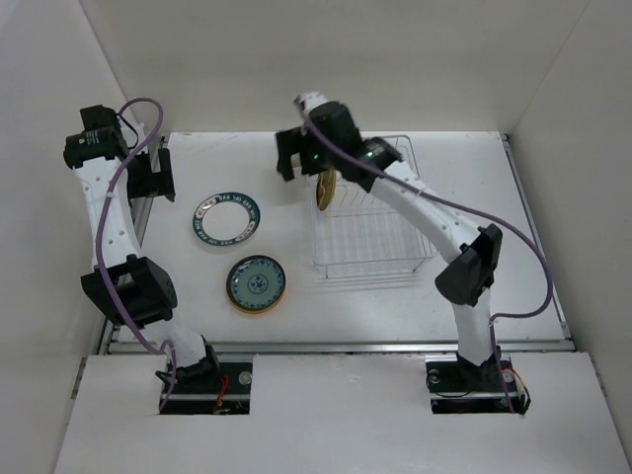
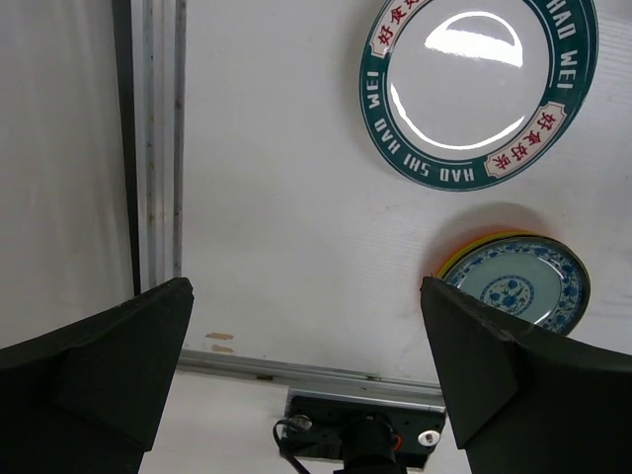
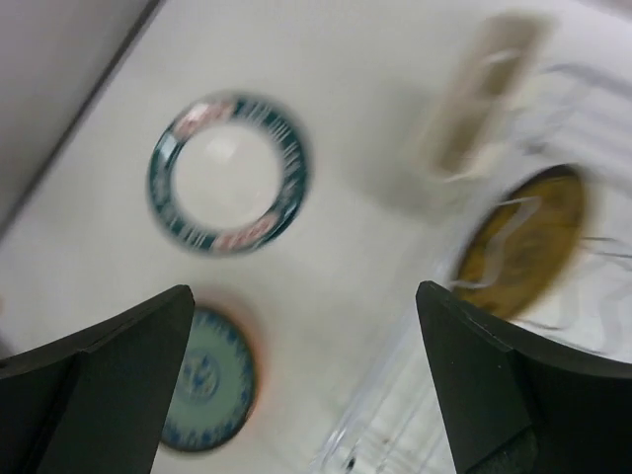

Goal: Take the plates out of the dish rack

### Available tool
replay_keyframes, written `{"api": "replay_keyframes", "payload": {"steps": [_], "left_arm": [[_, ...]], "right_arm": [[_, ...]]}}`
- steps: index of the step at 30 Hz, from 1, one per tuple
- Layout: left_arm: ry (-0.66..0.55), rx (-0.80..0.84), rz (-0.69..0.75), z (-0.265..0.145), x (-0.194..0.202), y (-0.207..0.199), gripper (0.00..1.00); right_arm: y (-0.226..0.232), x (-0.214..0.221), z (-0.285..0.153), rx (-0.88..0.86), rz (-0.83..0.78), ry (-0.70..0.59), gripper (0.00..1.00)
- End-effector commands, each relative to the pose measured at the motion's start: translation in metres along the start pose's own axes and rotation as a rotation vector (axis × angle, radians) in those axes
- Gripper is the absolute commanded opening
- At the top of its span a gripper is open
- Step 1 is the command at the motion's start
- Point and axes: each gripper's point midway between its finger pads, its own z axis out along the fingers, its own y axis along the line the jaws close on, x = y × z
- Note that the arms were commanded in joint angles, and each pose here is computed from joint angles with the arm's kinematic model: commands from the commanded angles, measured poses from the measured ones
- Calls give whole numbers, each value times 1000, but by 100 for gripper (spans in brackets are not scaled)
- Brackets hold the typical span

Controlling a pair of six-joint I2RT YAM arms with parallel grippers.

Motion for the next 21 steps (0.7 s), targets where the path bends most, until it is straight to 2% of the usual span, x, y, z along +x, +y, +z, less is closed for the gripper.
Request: {"api": "replay_keyframes", "payload": {"steps": [1, 5, 7, 13, 14, 17, 20, 21], "left_arm": [[-32, -18, 11, -9, -4, 4, 100], [-34, -28, 20, -7, -8, 7, 100], [-25, -27, 19, -3, -8, 7, 100], [-16, -25, 19, 1, -9, 8, 100], [-7, -24, 18, 1, -7, 7, 100], [-7, -24, 18, 1, -7, 7, 100], [2, -22, 17, 4, -7, 8, 100], [2, -22, 17, 4, -7, 8, 100]], "right_arm": [[-96, -38, -9, 305, 212, -126, 100], [-151, -31, 5, 447, 289, -102, 99], [-172, -13, 19, 502, 293, -60, 97], [-171, 22, 57, 425, 293, 11, 85], [-173, 33, 62, 431, 291, 35, 79], [-174, 53, 75, 431, 310, 74, 71], [-180, 60, 77, 461, 306, 87, 50], [-180, 62, 76, 464, 305, 96, 31]]}}
